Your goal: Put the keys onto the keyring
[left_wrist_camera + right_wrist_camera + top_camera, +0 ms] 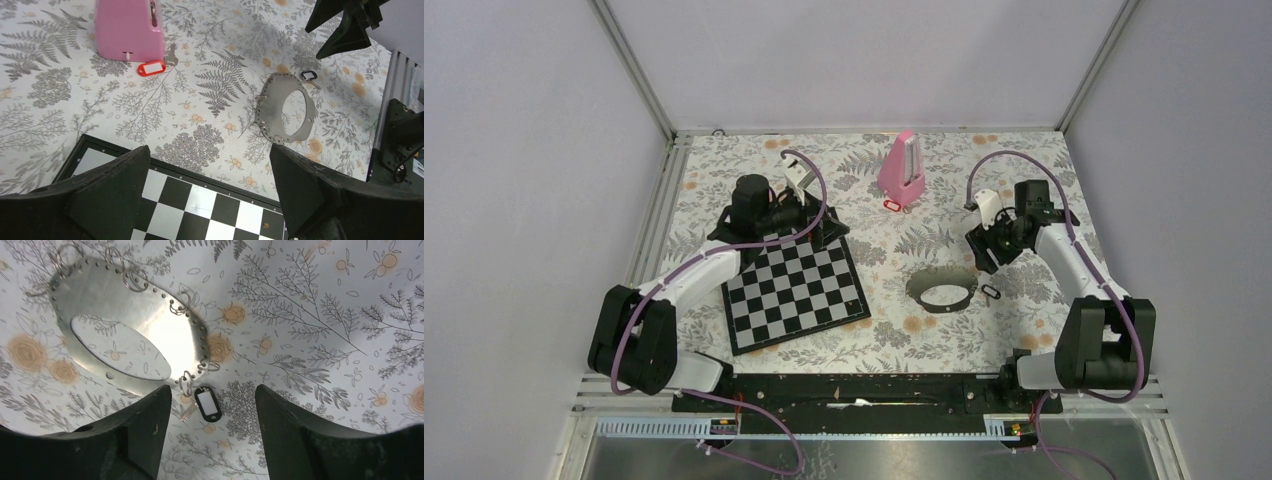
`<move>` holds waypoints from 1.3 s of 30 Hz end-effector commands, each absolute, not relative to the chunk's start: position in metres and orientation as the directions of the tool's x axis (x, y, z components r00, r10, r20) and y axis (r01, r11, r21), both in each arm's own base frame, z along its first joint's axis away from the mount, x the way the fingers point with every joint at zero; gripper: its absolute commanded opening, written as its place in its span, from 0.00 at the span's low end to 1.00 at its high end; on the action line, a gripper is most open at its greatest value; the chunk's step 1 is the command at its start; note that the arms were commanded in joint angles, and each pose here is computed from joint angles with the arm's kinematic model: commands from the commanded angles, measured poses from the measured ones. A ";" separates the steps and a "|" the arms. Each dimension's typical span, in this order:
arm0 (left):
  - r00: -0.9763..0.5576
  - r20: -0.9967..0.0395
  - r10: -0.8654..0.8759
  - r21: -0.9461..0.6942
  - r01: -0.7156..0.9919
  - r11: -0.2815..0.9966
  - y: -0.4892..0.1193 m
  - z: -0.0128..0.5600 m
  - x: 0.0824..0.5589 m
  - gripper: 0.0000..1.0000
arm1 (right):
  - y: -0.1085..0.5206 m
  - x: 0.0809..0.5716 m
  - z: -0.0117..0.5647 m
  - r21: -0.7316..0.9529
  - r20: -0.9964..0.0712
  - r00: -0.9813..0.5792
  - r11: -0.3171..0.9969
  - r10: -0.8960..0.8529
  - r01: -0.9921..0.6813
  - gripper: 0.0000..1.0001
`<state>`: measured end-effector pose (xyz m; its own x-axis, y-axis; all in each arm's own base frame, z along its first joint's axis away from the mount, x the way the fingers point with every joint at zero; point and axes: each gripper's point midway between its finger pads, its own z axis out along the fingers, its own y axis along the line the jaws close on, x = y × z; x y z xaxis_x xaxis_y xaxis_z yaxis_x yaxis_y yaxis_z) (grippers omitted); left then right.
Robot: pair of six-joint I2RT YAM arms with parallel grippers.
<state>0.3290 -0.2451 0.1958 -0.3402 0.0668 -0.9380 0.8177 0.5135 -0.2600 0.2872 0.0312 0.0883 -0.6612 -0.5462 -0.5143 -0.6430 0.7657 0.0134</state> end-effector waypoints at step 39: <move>-0.391 -0.919 0.044 -0.338 0.841 0.422 -0.252 0.207 0.313 0.99 | 0.037 0.276 0.017 0.253 -0.255 -0.929 0.909 -0.269 -0.332 0.46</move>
